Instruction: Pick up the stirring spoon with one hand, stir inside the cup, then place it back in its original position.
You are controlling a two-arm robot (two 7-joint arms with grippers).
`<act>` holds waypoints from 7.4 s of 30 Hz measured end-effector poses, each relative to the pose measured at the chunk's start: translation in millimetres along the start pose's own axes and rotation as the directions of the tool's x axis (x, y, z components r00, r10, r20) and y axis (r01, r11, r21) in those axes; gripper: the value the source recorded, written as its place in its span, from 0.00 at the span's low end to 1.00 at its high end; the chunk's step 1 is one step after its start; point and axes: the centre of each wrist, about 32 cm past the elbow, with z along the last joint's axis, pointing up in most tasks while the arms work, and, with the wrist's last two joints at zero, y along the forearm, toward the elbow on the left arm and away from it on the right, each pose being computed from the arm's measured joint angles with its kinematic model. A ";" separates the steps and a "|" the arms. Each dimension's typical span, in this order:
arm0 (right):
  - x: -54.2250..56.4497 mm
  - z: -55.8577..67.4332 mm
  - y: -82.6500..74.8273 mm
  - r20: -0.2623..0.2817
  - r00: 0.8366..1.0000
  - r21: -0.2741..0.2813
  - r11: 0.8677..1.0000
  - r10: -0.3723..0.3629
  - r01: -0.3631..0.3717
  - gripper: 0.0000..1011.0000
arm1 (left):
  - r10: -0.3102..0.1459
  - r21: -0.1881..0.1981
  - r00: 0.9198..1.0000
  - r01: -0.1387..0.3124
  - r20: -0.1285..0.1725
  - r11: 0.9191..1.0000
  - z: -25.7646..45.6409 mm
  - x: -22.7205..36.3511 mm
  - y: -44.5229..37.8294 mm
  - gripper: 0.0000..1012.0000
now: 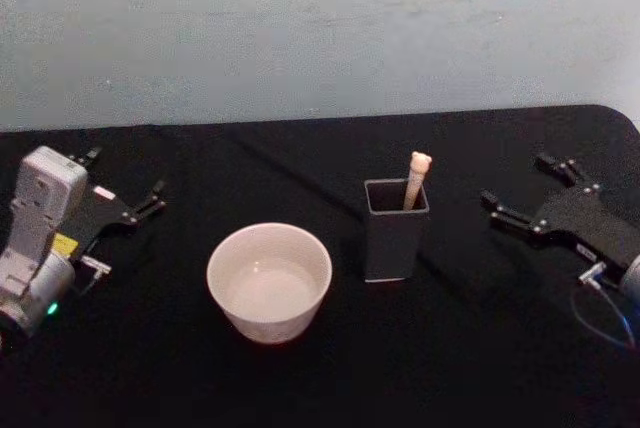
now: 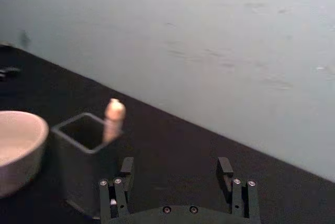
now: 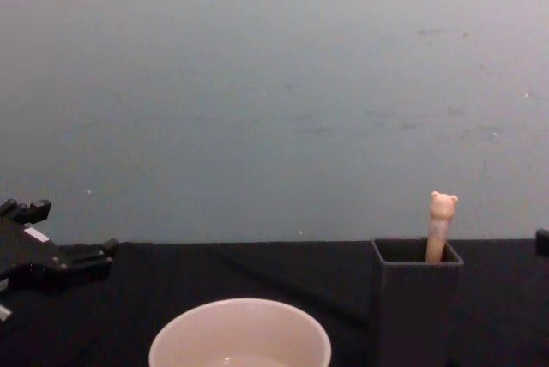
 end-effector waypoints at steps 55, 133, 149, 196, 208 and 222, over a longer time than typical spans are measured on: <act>-21.9 14.3 74.4 -0.161 0.972 0.002 0.985 0.171 -0.172 0.99 | 0.000 0.000 1.000 0.000 0.000 1.000 0.0 0.0 0.0 0.99; -7.9 58.9 66.0 -0.211 0.950 0.168 0.966 0.230 -0.196 0.21 | 0.000 0.000 1.000 0.000 0.000 1.000 0.0 0.0 0.0 0.99; -31.1 75.8 85.8 -0.214 0.934 0.271 0.936 0.285 -0.224 0.21 | 0.000 0.000 1.000 0.000 0.000 1.000 0.0 0.0 0.0 0.99; -115.6 30.1 118.2 -0.034 0.826 0.127 0.822 0.563 -0.555 0.21 | 0.000 0.000 1.000 0.000 0.000 1.000 0.0 0.0 0.0 0.99; -119.4 30.3 147.3 -0.068 0.863 0.123 0.862 0.501 -0.491 0.21 | 0.000 0.000 1.000 0.000 0.000 1.000 0.0 0.0 0.0 0.99; -99.6 31.1 153.6 -0.087 0.905 0.117 0.907 0.416 -0.405 0.21 | 0.000 0.000 1.000 0.000 0.000 1.000 0.0 0.0 0.0 0.99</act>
